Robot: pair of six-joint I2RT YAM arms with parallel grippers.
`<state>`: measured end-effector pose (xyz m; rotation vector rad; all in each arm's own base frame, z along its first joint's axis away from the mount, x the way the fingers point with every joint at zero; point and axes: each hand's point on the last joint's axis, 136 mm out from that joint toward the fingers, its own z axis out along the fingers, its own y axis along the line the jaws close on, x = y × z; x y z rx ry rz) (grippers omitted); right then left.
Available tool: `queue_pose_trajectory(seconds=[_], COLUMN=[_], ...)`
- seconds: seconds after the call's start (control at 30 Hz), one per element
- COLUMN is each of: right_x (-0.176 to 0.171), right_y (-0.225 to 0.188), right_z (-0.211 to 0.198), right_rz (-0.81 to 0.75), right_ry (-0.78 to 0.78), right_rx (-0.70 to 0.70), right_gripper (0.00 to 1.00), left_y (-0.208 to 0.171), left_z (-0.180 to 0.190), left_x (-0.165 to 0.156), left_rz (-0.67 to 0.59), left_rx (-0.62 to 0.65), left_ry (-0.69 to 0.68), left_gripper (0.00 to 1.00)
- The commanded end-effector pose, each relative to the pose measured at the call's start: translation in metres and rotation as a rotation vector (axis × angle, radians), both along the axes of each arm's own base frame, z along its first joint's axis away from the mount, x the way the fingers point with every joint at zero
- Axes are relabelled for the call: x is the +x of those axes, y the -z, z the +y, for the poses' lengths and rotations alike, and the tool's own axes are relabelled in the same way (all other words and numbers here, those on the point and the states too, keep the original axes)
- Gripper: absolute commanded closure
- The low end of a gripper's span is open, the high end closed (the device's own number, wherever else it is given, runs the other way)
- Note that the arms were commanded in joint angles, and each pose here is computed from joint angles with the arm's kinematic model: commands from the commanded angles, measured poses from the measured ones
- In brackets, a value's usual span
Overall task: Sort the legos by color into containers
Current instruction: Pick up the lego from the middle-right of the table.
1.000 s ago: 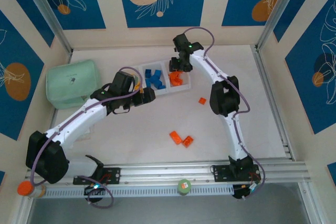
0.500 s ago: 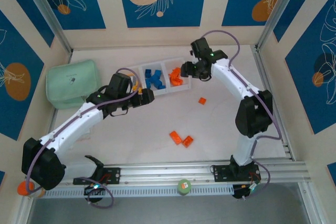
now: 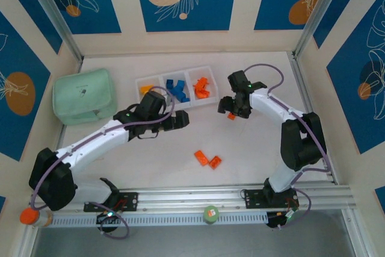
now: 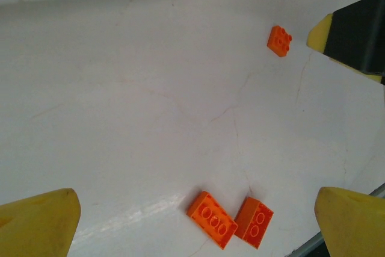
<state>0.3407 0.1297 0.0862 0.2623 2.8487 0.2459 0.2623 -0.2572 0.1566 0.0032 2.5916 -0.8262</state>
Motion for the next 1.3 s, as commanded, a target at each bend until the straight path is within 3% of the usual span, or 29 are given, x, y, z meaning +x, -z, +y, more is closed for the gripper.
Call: queue_pose_trajectory(seconds=[0.0, 0.37, 0.87, 1.03, 1.27], right_x=[0.005, 0.026, 0.026, 0.021, 0.023], right_y=[0.01, 0.044, 0.065, 0.07, 0.056], right_z=[0.002, -0.016, -0.015, -0.014, -0.012], right_rz=[-0.003, 0.035, 0.081, 0.094, 0.065], right_ry=[0.044, 0.082, 0.059, 0.048, 0.021], right_rx=[0.025, -0.082, -0.124, -0.114, -0.109], right_gripper=[0.25, 0.28, 0.49, 0.61, 0.7], left_y=[-0.004, 0.004, 0.008, 0.008, 0.005], left_z=[-0.013, -0.029, -0.028, -0.029, -0.028], left_x=[0.006, 0.009, 0.01, 0.009, 0.008], left_rz=[-0.02, -0.006, 0.005, 0.01, 0.006], left_rx=[-0.011, -0.014, 0.002, 0.001, 0.0], left_ry=[-0.006, 0.0, -0.005, -0.003, -0.001], left_gripper=[0.01, 0.01, 0.01, 0.01, 0.01])
